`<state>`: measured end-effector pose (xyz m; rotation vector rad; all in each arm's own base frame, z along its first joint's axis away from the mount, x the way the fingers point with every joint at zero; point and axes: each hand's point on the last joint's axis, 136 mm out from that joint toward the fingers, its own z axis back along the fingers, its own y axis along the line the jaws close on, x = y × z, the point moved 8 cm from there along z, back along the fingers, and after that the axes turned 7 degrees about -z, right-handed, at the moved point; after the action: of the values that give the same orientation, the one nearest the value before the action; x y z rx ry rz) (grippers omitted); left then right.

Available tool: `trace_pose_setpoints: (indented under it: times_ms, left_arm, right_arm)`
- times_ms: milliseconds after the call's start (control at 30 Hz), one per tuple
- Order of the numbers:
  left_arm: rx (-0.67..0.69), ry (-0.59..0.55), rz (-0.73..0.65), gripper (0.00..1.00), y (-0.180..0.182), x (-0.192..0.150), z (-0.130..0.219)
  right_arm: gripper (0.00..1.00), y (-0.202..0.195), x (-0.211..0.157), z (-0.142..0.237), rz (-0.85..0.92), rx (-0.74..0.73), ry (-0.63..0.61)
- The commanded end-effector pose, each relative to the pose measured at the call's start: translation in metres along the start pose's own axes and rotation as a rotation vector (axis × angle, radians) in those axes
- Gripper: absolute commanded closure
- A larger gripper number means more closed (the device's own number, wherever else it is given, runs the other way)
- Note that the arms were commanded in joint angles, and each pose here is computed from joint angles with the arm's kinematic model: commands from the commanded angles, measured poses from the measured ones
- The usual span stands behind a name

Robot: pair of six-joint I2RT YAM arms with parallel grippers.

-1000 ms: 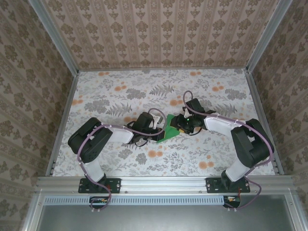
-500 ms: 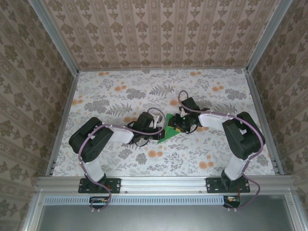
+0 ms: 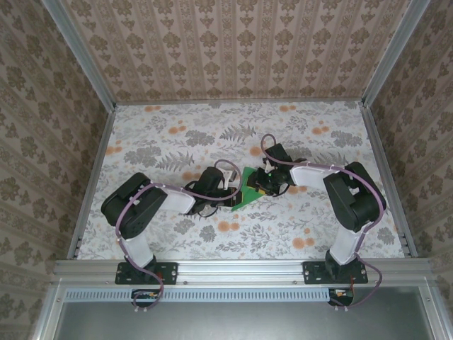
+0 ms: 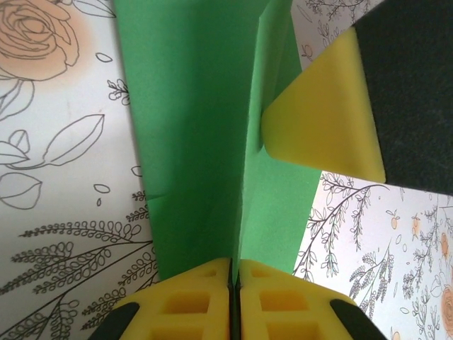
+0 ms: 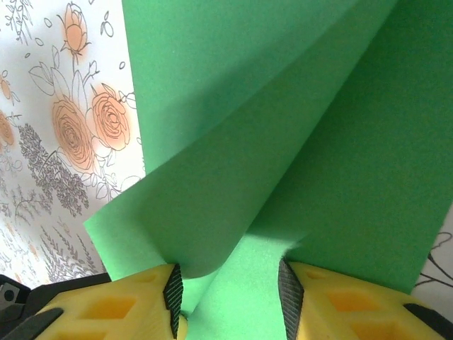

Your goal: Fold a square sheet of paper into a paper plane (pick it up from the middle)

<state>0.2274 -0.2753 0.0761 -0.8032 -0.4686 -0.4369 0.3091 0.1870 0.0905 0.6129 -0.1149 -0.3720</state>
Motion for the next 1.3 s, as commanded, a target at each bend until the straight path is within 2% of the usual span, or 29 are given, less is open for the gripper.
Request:
trace_pose_setpoints:
  times_ms: [0, 233, 433, 833, 1133, 1267]
  left_arm:
    - [-0.021, 0.002, 0.015, 0.87, 0.004, -0.003, 0.0]
    - [-0.053, -0.023, 0.014, 0.72, 0.001, 0.005, 0.004]
    - [-0.071, -0.013, -0.005, 0.72, 0.001, 0.011, -0.004]
    - [-0.126, -0.006, -0.03, 0.82, -0.002, 0.016, -0.012]
    - [-0.058, -0.086, 0.015, 0.69, 0.005, 0.022, 0.026]
    - [-0.014, -0.109, 0.022, 0.69, 0.006, 0.021, 0.039]
  right_arm:
    - [0.54, -0.003, 0.002, -0.002, -0.009, -0.056, -0.006]
    - [0.51, -0.012, -0.001, -0.005, -0.022, -0.111, 0.012]
    - [0.51, -0.014, -0.003, -0.006, -0.018, -0.107, 0.02]
    - [0.51, -0.015, -0.004, -0.007, -0.02, -0.11, 0.03]
    - [0.5, -0.028, -0.006, -0.01, -0.03, -0.203, 0.039]
    - [0.5, -0.033, -0.007, -0.012, -0.03, -0.24, 0.053]
